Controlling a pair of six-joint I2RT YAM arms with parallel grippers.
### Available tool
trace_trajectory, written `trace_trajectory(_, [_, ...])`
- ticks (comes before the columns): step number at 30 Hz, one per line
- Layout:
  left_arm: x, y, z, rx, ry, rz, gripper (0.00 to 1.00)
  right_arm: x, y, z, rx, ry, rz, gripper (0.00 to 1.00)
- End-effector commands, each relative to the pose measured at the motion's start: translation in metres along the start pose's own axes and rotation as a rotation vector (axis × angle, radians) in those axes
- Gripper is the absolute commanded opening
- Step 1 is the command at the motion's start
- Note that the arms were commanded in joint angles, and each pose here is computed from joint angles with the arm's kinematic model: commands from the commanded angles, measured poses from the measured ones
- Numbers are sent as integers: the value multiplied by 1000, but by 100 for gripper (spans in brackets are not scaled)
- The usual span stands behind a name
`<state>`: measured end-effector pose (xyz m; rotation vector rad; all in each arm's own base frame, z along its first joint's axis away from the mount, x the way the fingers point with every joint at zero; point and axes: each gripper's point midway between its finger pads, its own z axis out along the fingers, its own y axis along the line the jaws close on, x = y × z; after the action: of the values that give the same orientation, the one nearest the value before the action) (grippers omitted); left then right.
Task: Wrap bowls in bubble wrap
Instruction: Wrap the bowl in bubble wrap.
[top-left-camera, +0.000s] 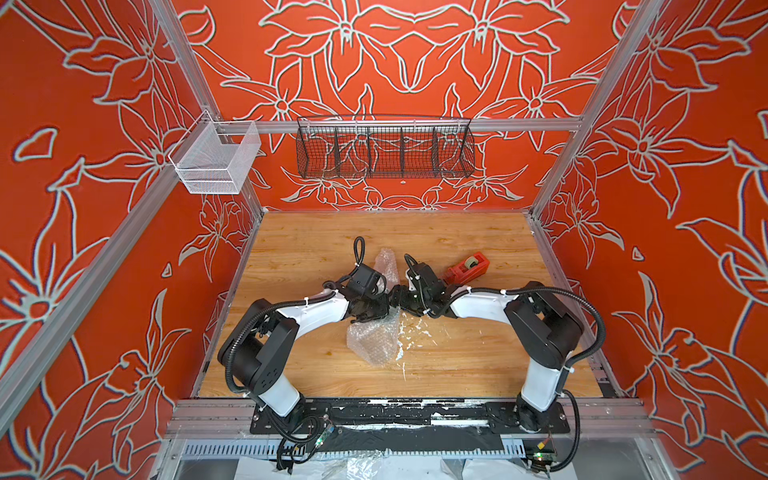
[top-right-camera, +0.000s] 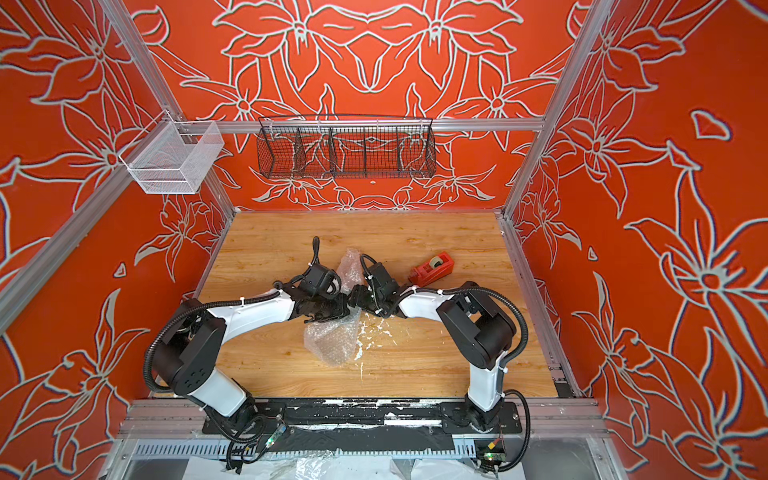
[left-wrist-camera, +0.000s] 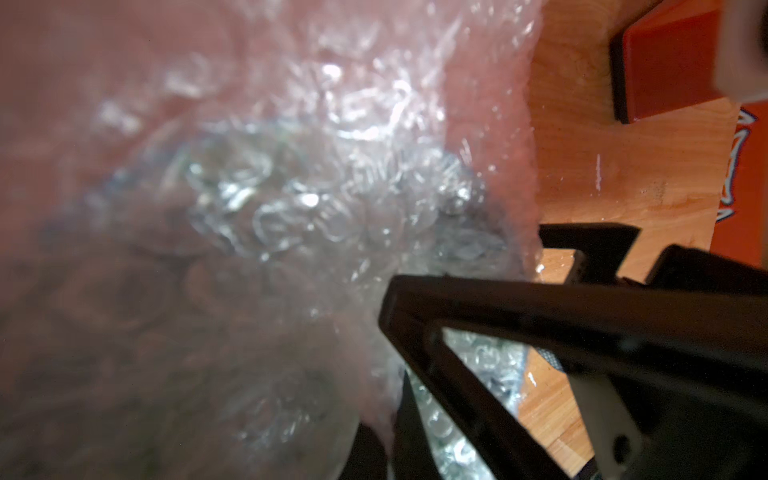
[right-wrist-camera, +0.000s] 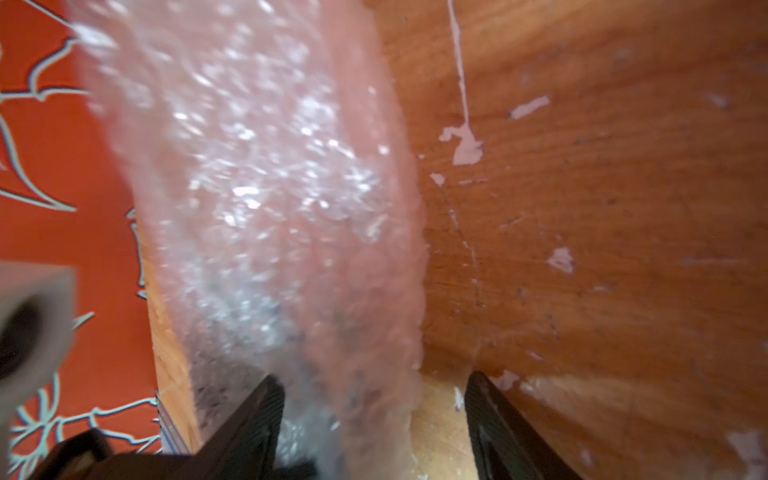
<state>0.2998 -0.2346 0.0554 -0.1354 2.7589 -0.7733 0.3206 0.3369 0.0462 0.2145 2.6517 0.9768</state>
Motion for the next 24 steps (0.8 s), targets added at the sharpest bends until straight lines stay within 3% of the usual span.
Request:
trace_trajectory(1, [-1, -6, 4, 10, 0, 6, 5, 3, -5, 10, 51, 11, -6, 68])
trace_trajectory(7, [0, -7, 3, 14, -6, 20, 6, 12, -13, 21, 103, 28, -19, 64])
trace_trajectory(14, [-2, -12, -8, 38, -38, 32, 13, 18, -32, 25, 211, 33, -57, 52])
trace_trajectory(20, [-2, -14, -22, 47, -70, 42, 42, 23, -37, 27, 247, 32, -91, 36])
trace_trajectory(24, [-4, -16, -39, 51, -116, 55, 48, 24, -36, 27, 260, 26, -112, 34])
